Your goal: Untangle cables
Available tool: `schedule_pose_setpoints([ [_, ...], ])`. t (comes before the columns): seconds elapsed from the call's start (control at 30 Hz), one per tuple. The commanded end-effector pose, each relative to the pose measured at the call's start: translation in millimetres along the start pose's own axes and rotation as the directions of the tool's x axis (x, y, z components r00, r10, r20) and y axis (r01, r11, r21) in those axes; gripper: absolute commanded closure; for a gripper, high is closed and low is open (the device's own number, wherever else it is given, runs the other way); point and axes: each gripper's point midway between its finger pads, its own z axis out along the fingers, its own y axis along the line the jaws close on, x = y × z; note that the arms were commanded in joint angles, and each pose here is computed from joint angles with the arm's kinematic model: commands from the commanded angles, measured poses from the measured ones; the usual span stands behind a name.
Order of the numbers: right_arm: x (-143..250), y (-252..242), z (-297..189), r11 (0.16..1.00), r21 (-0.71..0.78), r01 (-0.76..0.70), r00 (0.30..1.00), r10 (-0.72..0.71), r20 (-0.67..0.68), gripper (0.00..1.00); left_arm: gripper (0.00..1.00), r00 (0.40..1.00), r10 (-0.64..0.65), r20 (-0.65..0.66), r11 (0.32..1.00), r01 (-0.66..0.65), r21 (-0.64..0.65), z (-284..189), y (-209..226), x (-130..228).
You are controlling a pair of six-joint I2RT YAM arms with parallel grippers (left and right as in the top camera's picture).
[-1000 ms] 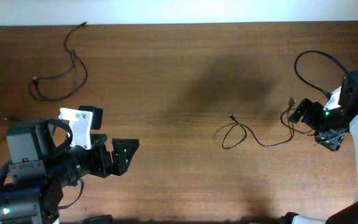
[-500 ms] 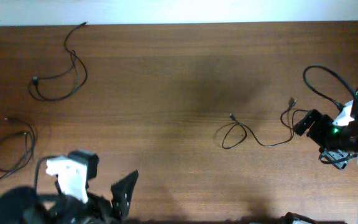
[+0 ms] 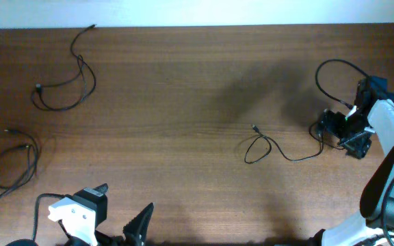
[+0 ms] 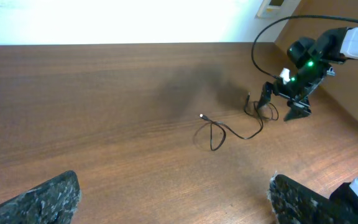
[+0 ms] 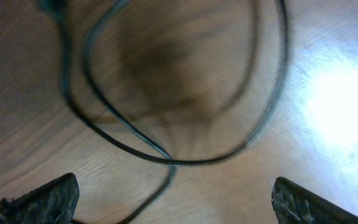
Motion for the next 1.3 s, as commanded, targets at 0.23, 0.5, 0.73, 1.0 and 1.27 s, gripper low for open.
schedule_pose_setpoints([
  [0.23, 1, 15, 43, 0.933, -0.085, 0.349, 0.936, -0.341, 0.087, 0.09, 0.01, 1.000, 0.023, 0.008, 1.000, -0.023, 0.003, -2, -2, 0],
  [0.5, 40, 35, 79, 0.751, -0.067, 0.657, 0.754, -0.650, 0.095, 0.96, 0.01, 1.000, 0.023, 0.008, 1.000, -0.023, 0.003, -2, -2, 0],
  [0.73, 57, 99, 27, 0.659, -0.310, 0.685, 0.721, -0.673, 0.162, 0.96, 0.01, 1.000, 0.023, 0.008, 1.000, -0.023, 0.003, -2, -2, 0],
  [1.0, 135, 221, -35, 0.408, -0.569, 0.714, 0.641, -0.708, 0.297, 0.96, 0.01, 1.000, 0.023, 0.008, 1.000, -0.023, 0.003, -2, -2, 0],
  [1.27, 178, 291, -57, 0.267, -0.501, 0.823, 0.509, -0.737, 0.445, 0.02, 0.01, 1.000, 0.023, 0.008, 1.000, -0.023, 0.003, -2, -2, 0],
])
